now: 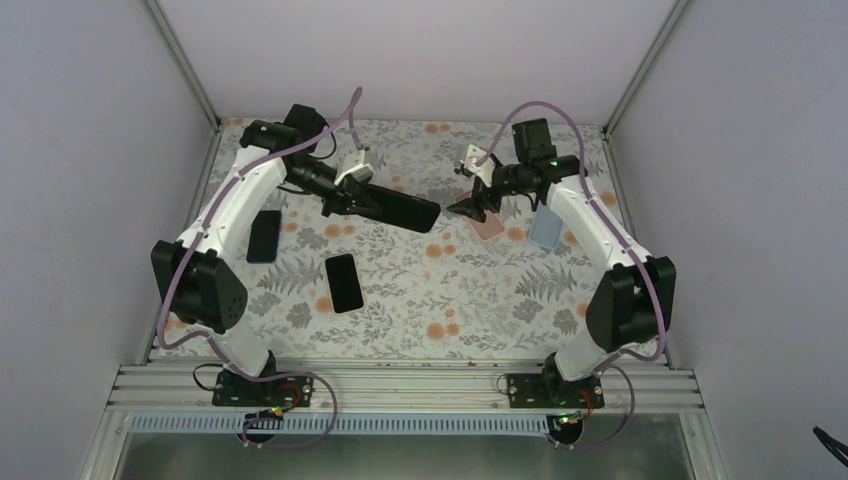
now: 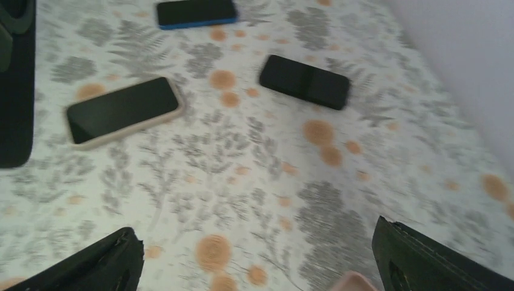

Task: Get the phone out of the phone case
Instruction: Remove the phone case from the phone.

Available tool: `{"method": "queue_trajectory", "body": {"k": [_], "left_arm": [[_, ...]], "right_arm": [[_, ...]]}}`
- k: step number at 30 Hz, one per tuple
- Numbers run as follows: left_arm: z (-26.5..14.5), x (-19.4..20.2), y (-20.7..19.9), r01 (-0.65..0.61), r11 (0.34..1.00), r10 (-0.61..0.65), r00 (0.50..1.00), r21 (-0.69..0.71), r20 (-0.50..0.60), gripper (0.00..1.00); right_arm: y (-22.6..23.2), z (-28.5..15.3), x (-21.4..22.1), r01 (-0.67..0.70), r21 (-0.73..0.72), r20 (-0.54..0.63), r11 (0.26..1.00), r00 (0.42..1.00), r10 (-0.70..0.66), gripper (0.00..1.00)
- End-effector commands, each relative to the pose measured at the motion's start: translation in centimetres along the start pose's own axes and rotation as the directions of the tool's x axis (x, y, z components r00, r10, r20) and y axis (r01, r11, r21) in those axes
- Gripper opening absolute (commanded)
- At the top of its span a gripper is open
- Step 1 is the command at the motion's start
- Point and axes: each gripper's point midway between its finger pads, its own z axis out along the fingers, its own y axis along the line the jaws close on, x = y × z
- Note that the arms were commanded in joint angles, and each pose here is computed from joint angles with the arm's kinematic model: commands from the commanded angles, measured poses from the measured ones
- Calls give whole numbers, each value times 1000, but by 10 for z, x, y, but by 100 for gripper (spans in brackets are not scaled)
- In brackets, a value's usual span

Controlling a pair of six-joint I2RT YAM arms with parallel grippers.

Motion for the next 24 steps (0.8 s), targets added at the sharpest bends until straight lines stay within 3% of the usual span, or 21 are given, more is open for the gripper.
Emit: {"method": "queue_trajectory", "body": {"k": [1, 7, 24], "left_arm": [[5, -9, -9, -102, 995, 101, 994, 7, 29, 2], [10, -1, -4, -87, 996, 87, 996, -9, 12, 2], [20, -2, 4, -73, 997, 73, 997, -9, 17, 2]], "right_arm": [[35, 1, -19, -25, -222, 96, 975, 994, 47, 96], [50, -14, -41, 14, -271, 183, 963, 982, 37, 92], [51, -5, -32, -28, -321, 169, 947, 982, 87, 80]]}}
